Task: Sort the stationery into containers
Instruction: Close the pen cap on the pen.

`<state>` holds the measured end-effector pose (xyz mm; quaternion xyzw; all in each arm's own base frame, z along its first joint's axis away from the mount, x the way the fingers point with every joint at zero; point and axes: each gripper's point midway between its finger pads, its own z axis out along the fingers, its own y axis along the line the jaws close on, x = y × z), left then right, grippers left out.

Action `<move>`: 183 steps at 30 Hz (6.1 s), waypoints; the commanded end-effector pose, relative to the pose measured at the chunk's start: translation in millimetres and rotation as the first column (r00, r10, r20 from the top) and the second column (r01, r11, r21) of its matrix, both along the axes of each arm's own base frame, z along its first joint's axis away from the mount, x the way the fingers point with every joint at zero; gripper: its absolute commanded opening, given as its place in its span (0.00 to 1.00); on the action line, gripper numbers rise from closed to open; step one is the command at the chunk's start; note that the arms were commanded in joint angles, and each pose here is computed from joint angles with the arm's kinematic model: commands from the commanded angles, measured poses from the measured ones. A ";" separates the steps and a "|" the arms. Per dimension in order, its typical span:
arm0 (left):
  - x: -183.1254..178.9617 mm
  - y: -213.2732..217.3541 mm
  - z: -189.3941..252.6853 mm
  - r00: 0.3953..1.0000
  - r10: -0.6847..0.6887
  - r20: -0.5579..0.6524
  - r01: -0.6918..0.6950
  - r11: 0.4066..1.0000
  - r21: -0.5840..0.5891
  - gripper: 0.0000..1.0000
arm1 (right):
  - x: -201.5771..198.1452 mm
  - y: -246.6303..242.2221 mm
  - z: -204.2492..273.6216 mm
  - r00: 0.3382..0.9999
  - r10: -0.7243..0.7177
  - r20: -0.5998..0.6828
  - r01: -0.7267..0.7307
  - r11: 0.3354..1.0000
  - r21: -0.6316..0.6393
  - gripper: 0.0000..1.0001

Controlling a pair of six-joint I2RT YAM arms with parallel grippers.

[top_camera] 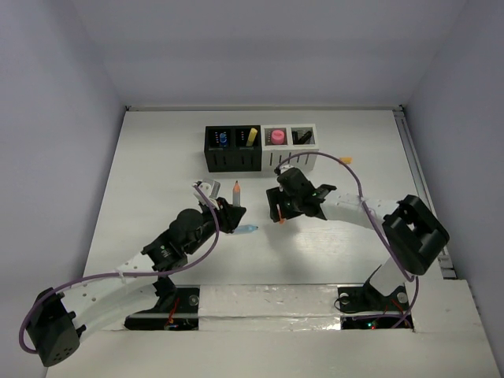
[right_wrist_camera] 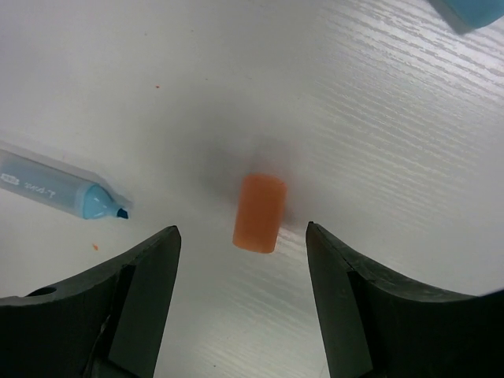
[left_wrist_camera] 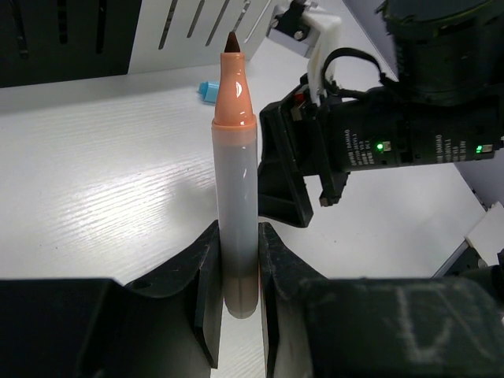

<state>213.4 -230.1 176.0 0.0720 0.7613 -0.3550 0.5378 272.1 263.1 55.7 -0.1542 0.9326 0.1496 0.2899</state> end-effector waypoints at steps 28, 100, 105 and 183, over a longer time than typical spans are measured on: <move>-1.5 -2.4 9.5 1.000 -0.011 0.027 0.012 0.999 -0.048 0.00 | 23.0 -27.0 -31.2 0.992 -0.116 -0.049 0.097 0.954 -0.283 0.42; 36.7 -31.8 29.3 0.994 0.012 0.112 -0.012 1.000 -0.002 0.00 | 52.2 99.9 239.7 0.879 -0.297 0.372 0.004 0.785 0.619 0.08; 37.9 -31.1 28.7 0.994 0.019 0.110 -0.019 1.000 -0.001 0.00 | 52.5 98.9 237.4 0.879 -0.299 0.372 0.008 0.789 0.614 0.08; 18.3 0.3 139.2 0.964 0.083 0.254 -0.038 0.984 -0.176 0.00 | -44.9 142.3 165.0 0.935 0.011 0.354 -0.228 0.783 0.578 0.00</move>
